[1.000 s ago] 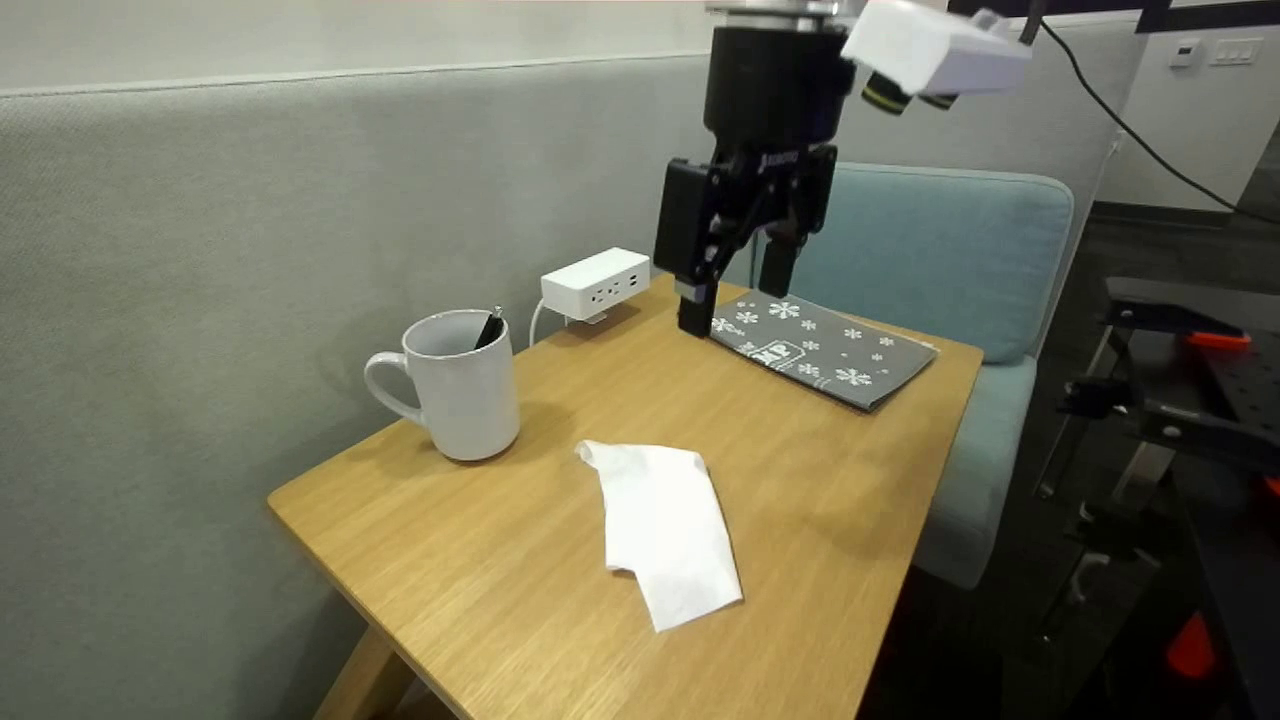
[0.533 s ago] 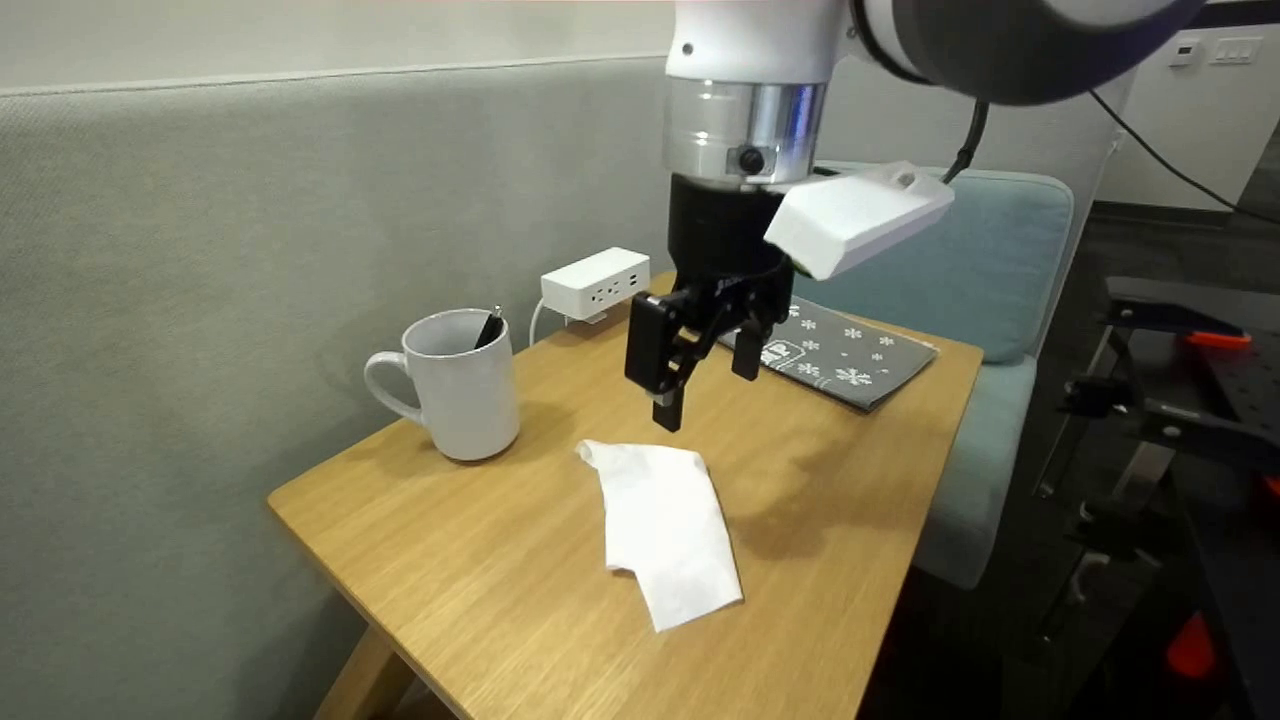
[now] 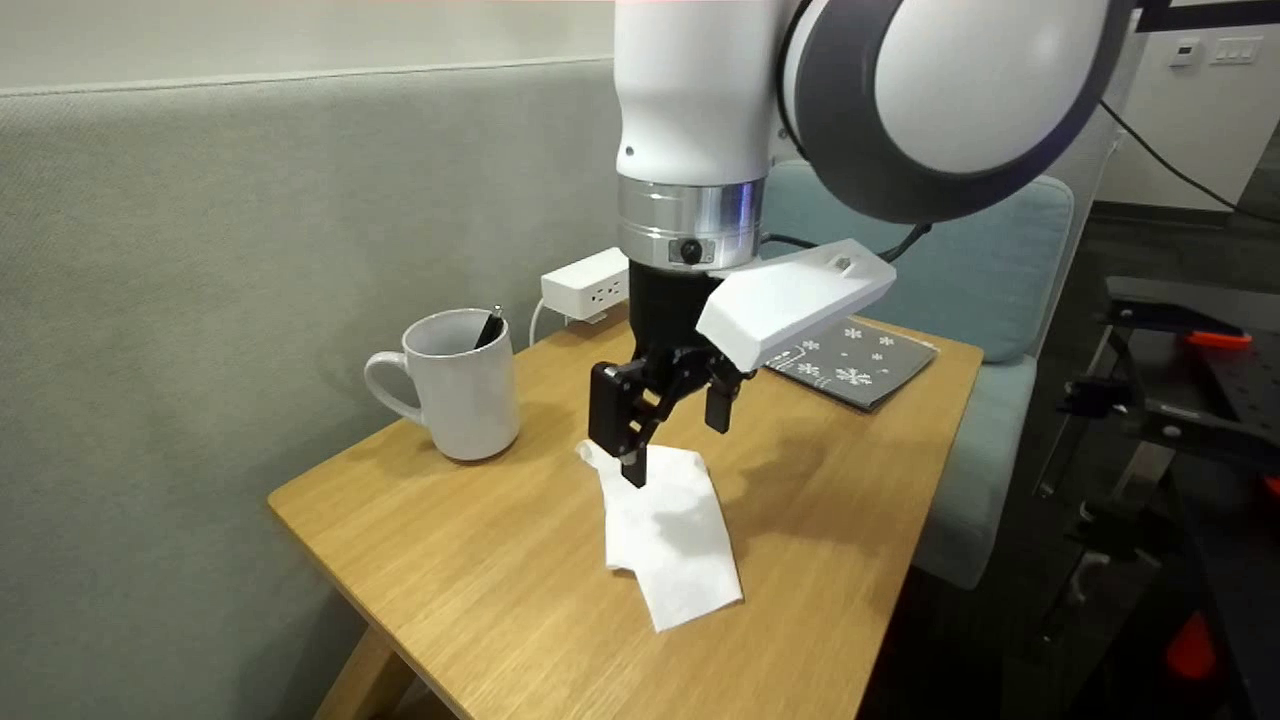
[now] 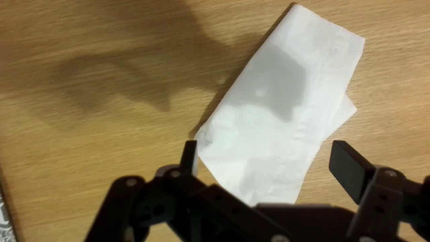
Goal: Pick up the napkin and wipe the table
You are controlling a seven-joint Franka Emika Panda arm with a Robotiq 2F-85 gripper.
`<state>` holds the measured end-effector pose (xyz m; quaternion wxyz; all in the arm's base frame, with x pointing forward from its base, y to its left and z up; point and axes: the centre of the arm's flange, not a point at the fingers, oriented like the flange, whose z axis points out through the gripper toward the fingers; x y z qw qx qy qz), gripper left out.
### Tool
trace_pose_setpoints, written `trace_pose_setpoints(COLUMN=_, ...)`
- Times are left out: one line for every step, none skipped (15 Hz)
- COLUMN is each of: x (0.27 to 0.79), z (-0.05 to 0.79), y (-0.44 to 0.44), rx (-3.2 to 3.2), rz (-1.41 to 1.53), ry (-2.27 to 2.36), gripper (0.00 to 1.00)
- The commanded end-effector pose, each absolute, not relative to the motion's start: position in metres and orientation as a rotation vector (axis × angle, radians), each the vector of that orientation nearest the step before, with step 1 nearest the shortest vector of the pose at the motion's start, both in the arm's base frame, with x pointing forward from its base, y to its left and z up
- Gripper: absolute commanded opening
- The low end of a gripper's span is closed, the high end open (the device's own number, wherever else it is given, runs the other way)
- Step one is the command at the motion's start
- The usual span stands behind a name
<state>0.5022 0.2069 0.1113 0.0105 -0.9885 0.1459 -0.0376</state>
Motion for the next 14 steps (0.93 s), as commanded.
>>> trace_pose_setpoints(x=0.517, z=0.098, y=0.209, rx=-3.061, rz=-0.112, ry=0.479, gripper=1.0)
trace_pose_setpoints(x=0.52, z=0.094, y=0.208, rx=-3.057, rz=-0.101, ry=0.491, gripper=1.0)
trace_pose_setpoints(x=0.521, z=0.091, y=0.208, rx=-3.053, rz=-0.091, ry=0.5, gripper=1.0)
trace_pose_setpoints(x=0.523, z=0.088, y=0.208, rx=-3.052, rz=-0.083, ry=0.504, gripper=1.0)
trace_pose_setpoints(x=0.525, z=0.085, y=0.207, rx=-3.051, rz=-0.076, ry=0.504, gripper=1.0)
trace_pose_setpoints(x=0.526, z=0.083, y=0.207, rx=-3.05, rz=-0.07, ry=0.51, gripper=1.0)
trace_pose_setpoints(x=0.527, z=0.081, y=0.206, rx=-3.049, rz=-0.065, ry=0.509, gripper=1.0)
trace_pose_setpoints(x=0.528, z=0.078, y=0.206, rx=-3.048, rz=-0.06, ry=0.513, gripper=1.0)
trace_pose_setpoints(x=0.529, z=0.077, y=0.205, rx=-3.048, rz=-0.058, ry=0.516, gripper=1.0)
trace_pose_setpoints(x=0.53, z=0.075, y=0.205, rx=-3.049, rz=-0.054, ry=0.514, gripper=1.0)
trace_pose_setpoints(x=0.53, z=0.074, y=0.204, rx=-3.049, rz=-0.052, ry=0.516, gripper=1.0)
trace_pose_setpoints(x=0.531, z=0.072, y=0.204, rx=-3.049, rz=-0.051, ry=0.518, gripper=1.0)
trace_pose_setpoints(x=0.531, z=0.071, y=0.204, rx=-3.05, rz=-0.05, ry=0.516, gripper=1.0)
trace_pose_setpoints(x=0.532, z=0.07, y=0.204, rx=-3.051, rz=-0.048, ry=0.516, gripper=1.0)
